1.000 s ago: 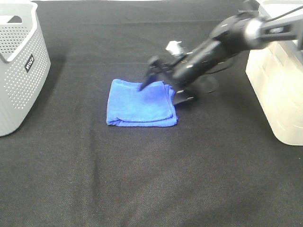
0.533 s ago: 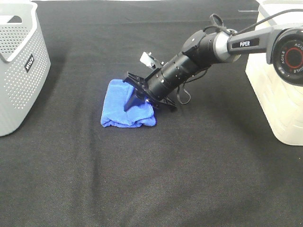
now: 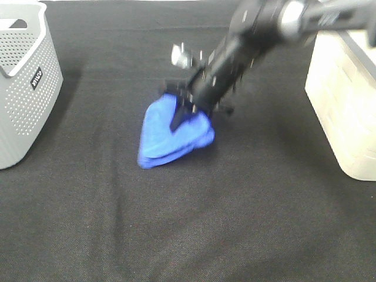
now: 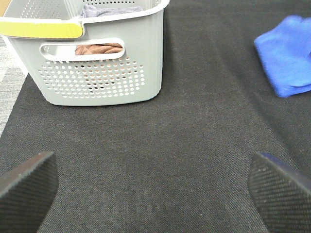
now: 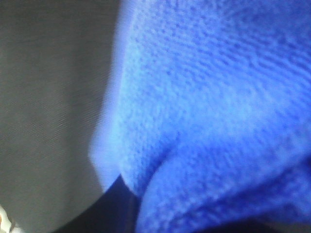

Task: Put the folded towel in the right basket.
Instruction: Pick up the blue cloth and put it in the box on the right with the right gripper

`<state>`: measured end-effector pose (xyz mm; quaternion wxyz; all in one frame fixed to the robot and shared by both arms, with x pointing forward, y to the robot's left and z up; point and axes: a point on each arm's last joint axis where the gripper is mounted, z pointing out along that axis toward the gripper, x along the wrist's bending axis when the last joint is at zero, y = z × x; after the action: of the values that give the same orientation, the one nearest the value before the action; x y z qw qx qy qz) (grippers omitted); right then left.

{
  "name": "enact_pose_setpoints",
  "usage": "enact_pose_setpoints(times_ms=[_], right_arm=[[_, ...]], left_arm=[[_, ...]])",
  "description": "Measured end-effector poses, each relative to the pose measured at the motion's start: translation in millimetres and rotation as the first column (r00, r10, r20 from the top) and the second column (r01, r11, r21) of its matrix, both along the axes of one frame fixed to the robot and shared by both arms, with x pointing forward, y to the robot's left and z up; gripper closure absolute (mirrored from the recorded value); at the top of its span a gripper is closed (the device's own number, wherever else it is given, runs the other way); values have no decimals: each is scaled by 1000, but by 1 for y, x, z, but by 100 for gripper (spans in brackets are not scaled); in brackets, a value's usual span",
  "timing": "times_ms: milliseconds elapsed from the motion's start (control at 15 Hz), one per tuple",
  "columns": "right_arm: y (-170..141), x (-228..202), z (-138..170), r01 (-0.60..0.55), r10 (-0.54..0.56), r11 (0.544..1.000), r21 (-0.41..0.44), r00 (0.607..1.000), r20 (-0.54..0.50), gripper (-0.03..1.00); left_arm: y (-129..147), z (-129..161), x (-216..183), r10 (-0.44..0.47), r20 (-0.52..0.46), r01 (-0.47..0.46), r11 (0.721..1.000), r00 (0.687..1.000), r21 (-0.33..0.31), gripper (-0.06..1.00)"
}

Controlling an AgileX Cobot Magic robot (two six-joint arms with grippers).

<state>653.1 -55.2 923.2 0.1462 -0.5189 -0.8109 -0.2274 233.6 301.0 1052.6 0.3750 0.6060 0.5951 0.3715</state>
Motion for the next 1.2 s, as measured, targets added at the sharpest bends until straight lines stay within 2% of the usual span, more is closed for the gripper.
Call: enact_pose_setpoints(times_ms=[67,200,267,333,400,467,600,667,733,867,1067,1200], right_arm=[[-4,-9,49,-34,33,999,18,998,59,77],[-24,-18,103,-33,28,998,45,993,111,77],[-43,-23,133,-16,7,998,62,989,145,77],[-84,-29,178,44,-60,996,81,976,211,77],[-116,-34,207,114,-137,988,100,954,268,77],[-154,-42,236,204,-234,971,126,914,330,77],[-224,-61,273,369,-394,918,143,816,423,77],[-224,-61,273,369,-394,918,143,816,423,77],[-264,-71,283,470,-470,874,124,752,462,77],[-302,-72,276,572,-516,820,37,709,481,77],[-325,-55,244,626,-519,769,-128,729,446,77],[-332,-41,221,634,-536,754,-172,745,397,77]], left_arm=[[0,0,0,0,0,0,1000,1000,0,-4],[0,0,0,0,0,0,1000,1000,0,-4],[0,0,0,0,0,0,1000,1000,0,-4],[0,0,0,0,0,0,1000,1000,0,-4],[0,0,0,0,0,0,1000,1000,0,-4],[0,0,0,0,0,0,1000,1000,0,-4],[0,0,0,0,0,0,1000,1000,0,-4],[0,0,0,0,0,0,1000,1000,0,-4],[0,0,0,0,0,0,1000,1000,0,-4],[0,0,0,0,0,0,1000,1000,0,-4],[0,0,0,0,0,0,1000,1000,0,-4],[0,0,0,0,0,0,1000,1000,0,-4]])
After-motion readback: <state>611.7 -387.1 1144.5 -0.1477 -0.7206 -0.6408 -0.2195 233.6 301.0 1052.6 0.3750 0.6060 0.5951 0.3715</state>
